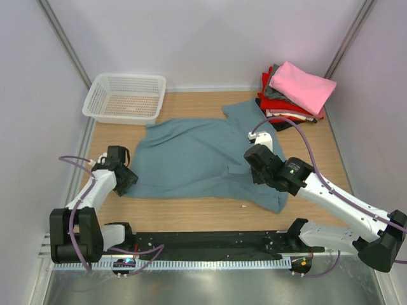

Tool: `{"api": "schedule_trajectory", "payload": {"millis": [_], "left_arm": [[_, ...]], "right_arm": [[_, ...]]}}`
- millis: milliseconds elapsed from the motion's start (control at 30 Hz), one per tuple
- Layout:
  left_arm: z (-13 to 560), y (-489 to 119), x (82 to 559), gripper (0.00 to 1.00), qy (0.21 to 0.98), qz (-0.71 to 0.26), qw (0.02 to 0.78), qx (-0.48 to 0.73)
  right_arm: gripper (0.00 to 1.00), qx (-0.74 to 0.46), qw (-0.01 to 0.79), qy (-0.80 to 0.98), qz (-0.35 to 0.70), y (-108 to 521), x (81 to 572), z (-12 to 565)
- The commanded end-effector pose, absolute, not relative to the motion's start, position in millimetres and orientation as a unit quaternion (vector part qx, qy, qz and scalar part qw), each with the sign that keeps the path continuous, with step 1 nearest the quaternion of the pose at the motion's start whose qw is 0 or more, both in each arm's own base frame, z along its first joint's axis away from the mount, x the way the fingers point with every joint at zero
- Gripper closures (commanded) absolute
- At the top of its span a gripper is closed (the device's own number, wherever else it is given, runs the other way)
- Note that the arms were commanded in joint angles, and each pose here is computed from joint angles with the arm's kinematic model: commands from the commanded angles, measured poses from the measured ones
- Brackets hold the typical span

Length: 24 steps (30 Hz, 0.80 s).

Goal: Fold and stack the t-shirts
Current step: Fold the tshirt

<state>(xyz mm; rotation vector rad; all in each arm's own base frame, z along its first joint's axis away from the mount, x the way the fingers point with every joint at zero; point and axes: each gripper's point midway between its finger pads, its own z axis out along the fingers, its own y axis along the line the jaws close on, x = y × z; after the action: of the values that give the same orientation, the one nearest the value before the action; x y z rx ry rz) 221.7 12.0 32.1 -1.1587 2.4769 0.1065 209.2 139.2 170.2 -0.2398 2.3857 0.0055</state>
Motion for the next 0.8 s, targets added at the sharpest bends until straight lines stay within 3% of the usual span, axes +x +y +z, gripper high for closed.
{"api": "schedule_trajectory", "payload": {"millis": [0, 600, 767], "left_arm": [[30, 28, 238, 0.48, 0.863, 0.019, 0.233, -0.448], [31, 36, 258, 0.54, 0.850, 0.009, 0.258, -0.460], [24, 32, 258, 0.65, 0.854, 0.001, 0.246, -0.458]], "right_arm": [[0.99, -0.083, 0.377, 0.921, 0.044, 151, 210, 179], [0.99, -0.106, 0.368, 0.922, 0.060, 162, 210, 168], [0.99, -0.103, 0.372, 0.921, 0.059, 160, 210, 170]]}}
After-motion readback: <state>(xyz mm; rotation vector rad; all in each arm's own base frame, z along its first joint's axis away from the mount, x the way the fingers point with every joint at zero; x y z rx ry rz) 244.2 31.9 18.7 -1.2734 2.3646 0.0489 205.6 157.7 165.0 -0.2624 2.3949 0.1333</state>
